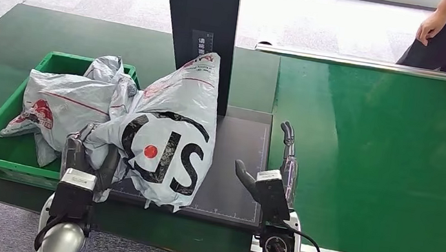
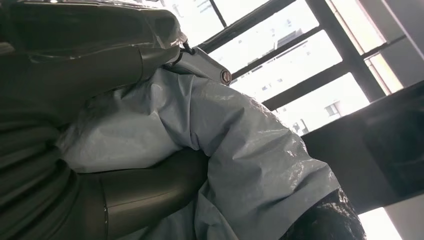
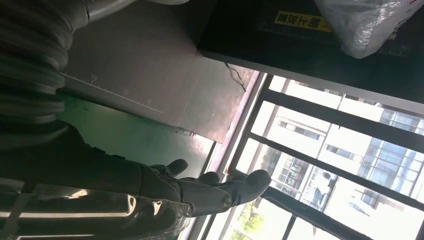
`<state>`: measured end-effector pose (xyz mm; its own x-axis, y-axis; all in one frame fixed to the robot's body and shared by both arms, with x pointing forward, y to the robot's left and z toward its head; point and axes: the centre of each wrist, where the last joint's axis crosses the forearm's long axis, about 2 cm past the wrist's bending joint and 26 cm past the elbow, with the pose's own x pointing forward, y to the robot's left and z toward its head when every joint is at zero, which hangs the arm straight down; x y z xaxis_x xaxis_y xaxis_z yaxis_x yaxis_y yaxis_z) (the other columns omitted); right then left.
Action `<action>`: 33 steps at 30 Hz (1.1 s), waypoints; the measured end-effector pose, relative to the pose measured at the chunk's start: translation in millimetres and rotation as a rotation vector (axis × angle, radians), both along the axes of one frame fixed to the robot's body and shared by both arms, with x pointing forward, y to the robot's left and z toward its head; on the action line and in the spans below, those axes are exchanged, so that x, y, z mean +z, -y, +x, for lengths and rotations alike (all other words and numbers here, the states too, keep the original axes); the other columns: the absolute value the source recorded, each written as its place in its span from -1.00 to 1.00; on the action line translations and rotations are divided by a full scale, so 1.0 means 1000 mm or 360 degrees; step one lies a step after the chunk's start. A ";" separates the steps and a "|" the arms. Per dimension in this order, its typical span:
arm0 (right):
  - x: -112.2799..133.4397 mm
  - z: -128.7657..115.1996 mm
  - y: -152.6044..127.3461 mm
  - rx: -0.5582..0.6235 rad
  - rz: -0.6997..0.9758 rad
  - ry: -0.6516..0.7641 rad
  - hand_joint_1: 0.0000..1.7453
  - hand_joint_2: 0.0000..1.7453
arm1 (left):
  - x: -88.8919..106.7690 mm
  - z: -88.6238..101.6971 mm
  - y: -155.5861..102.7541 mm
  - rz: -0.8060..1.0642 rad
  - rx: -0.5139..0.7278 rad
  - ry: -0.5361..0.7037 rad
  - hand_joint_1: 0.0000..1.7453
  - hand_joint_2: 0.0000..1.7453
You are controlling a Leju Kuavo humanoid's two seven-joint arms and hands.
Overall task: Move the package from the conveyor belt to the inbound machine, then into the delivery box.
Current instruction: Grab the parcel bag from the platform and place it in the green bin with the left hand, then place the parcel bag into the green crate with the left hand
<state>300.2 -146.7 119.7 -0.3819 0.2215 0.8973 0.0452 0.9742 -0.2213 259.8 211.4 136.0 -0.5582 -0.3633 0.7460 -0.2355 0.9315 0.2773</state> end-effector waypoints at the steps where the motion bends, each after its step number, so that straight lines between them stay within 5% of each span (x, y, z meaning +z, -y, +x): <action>1: 0.000 0.000 0.000 -0.0001 0.0000 0.0000 -1.00 1.00 | 0.001 0.000 -0.002 -0.0003 0.0014 0.0013 0.64 1.00; 33: 0.002 0.002 0.006 -0.0044 -0.0023 0.0007 -1.00 1.00 | 0.047 0.017 -0.019 -0.0026 0.0185 0.0272 0.59 1.00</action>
<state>302.2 -152.3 122.0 -0.3794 0.2450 0.8922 0.0729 0.9692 -0.2351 276.8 230.2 183.3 -0.6322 -0.4211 0.6504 -0.3841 0.8994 0.2089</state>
